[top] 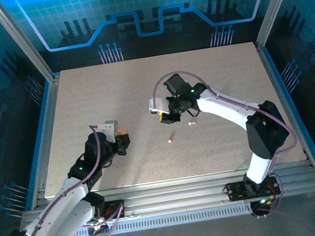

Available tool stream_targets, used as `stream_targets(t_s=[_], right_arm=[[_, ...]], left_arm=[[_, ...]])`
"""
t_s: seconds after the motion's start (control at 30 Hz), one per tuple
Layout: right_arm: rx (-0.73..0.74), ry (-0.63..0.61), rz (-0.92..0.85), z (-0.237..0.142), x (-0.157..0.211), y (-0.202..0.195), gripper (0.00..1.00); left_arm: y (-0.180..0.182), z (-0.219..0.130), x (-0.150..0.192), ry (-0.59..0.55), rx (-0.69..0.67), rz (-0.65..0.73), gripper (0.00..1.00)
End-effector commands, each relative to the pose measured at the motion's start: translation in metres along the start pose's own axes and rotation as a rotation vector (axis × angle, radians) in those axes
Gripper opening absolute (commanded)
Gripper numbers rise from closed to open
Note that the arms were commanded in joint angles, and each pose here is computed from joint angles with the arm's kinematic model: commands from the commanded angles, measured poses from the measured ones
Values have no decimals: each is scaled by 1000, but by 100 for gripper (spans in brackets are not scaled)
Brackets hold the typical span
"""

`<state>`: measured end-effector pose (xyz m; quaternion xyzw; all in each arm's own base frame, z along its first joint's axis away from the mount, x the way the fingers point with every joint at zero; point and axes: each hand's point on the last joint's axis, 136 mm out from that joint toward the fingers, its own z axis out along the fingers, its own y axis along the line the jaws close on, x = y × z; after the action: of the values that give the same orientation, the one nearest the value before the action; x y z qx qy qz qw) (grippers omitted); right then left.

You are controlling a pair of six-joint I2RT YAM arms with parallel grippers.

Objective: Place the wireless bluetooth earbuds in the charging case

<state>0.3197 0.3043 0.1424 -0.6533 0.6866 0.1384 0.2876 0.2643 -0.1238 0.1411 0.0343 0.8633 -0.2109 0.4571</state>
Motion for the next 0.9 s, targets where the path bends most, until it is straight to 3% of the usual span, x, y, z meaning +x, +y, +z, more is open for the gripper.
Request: stream_targets(t_s=[0.0, 0.43, 0.87], right_arm=[[-49, 22, -203, 19, 9, 13, 29], [-264, 232, -343, 57, 53, 54, 34], [-240, 372, -435, 59, 84, 69, 39]], left_arm=[[11, -1, 7, 26, -30, -45, 14], [20, -2, 8, 12, -47, -78, 14], [22, -7, 7, -9, -47, -86, 14]])
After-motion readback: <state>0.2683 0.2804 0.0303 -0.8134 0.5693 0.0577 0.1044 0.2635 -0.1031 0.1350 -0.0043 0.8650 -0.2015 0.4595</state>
